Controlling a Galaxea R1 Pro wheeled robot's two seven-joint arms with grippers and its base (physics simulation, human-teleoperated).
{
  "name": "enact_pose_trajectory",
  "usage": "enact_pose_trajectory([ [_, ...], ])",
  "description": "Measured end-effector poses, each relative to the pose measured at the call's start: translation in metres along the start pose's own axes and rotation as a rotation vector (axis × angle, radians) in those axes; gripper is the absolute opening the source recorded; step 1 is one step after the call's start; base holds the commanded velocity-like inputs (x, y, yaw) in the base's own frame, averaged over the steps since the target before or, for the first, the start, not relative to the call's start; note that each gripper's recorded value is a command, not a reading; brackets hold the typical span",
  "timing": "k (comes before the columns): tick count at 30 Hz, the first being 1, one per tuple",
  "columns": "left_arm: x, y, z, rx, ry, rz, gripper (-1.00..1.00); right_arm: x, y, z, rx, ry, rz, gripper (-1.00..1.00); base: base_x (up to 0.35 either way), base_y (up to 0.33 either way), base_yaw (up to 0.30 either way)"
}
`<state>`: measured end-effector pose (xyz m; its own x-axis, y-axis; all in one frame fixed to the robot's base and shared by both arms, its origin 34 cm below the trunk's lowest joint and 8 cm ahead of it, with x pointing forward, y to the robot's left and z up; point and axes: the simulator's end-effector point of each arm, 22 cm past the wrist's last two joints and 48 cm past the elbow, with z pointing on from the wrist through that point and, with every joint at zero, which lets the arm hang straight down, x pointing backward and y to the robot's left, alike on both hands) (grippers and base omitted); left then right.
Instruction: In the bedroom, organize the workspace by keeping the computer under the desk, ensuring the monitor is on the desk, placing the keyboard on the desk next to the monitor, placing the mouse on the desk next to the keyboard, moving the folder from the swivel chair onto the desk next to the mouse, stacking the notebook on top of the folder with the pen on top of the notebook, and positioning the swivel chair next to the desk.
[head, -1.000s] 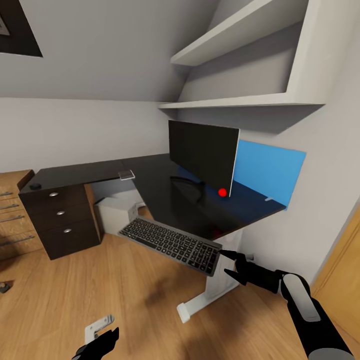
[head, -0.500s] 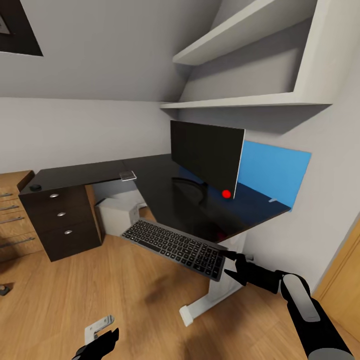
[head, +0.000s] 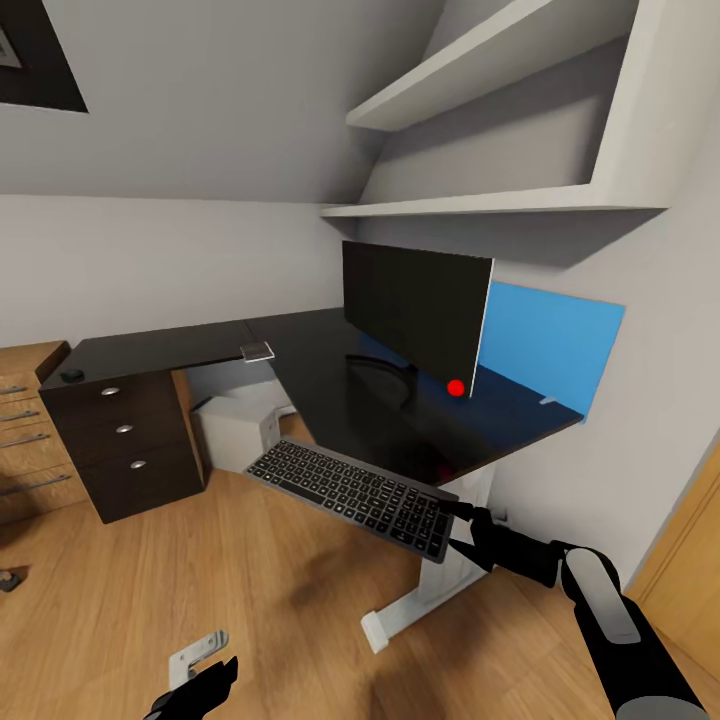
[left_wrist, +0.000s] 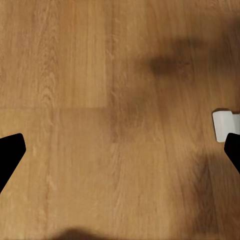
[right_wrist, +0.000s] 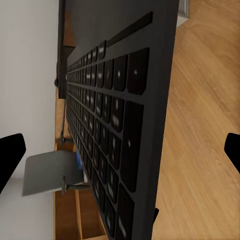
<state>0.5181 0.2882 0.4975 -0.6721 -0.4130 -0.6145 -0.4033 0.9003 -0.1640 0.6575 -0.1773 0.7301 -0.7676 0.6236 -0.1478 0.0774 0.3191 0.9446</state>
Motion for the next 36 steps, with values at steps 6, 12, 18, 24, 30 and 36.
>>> enact_pose_trajectory([
  [6, 0.0, 0.0, 0.0, 0.0, 0.0, 0.0, 1.0, 0.001, 0.0, 0.001, -0.001, 0.003, 0.002, 1.0, 0.0, 0.0, 0.0],
  [12, 0.0, 0.0, 0.0, 0.0, -0.001, 0.001, 1.0, 0.002, 0.0, 0.001, -0.001, 0.006, 0.005, 1.0, 0.0, 0.0, 0.0],
  [18, 0.0, 0.0, 0.0, 0.0, -0.001, 0.001, 1.0, 0.005, -0.005, 0.003, 0.006, 0.013, 0.015, 1.0, 0.0, 0.0, 0.0],
  [24, 0.0, 0.0, 0.0, 0.0, -0.001, 0.001, 1.0, 0.008, -0.009, 0.004, 0.011, 0.019, 0.025, 1.0, 0.0, 0.0, 0.0],
  [30, 0.0, 0.0, 0.0, -0.001, -0.001, 0.001, 1.0, 0.01, -0.01, 0.005, 0.013, 0.024, 0.026, 1.0, 0.0, 0.0, 0.0],
  [36, 0.0, 0.0, 0.0, 0.0, 0.0, 0.001, 1.0, 0.015, -0.009, 0.009, 0.015, 0.038, 0.02, 1.0, 0.0, 0.0, 0.0],
])
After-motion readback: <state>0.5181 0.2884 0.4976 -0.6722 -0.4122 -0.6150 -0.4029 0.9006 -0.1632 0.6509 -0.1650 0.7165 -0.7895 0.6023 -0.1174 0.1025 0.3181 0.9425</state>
